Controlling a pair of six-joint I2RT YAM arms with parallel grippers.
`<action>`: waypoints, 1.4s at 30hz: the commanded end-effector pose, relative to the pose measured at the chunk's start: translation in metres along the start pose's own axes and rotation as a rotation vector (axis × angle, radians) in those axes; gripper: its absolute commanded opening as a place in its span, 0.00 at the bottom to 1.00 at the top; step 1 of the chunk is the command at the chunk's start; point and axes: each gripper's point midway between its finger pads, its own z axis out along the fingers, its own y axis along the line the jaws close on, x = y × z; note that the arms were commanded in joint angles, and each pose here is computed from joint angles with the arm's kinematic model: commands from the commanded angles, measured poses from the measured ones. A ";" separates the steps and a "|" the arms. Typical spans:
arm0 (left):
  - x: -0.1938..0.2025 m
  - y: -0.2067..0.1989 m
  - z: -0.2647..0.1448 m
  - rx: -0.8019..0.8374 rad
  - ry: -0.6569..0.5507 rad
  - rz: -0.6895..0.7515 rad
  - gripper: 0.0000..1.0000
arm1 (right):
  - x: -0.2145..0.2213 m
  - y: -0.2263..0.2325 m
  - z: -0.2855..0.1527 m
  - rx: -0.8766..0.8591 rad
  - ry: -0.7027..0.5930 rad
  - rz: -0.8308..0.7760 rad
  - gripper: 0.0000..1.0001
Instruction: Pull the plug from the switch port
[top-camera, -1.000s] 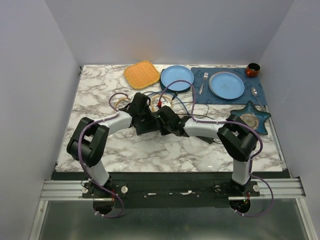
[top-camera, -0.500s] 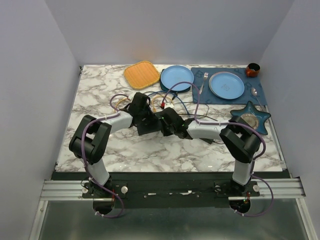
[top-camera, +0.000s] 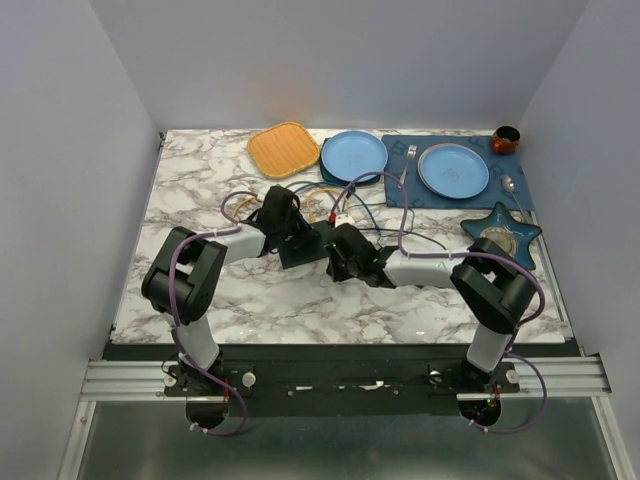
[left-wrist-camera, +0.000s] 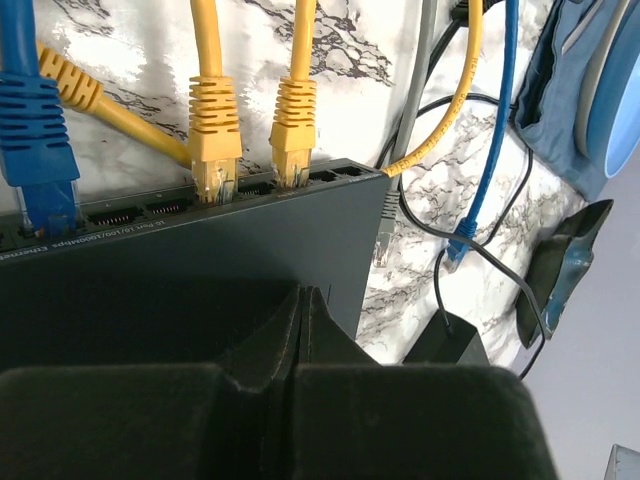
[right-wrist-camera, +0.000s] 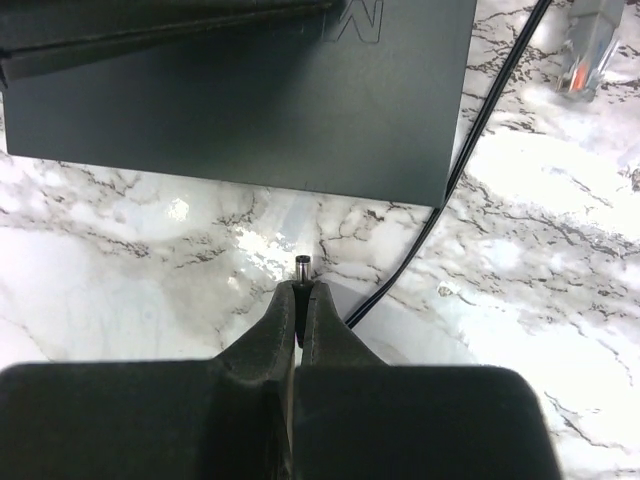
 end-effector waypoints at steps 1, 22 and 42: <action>0.032 0.086 0.013 -0.260 0.067 -0.016 0.00 | 0.068 -0.013 -0.011 0.029 0.205 -0.023 0.01; -0.030 0.026 -0.103 -0.195 -0.224 0.127 0.07 | 0.030 -0.072 -0.130 0.242 -0.047 0.062 0.01; -0.005 0.039 -0.126 -0.121 -0.197 0.128 0.99 | 0.010 -0.087 -0.153 0.366 -0.079 0.129 1.00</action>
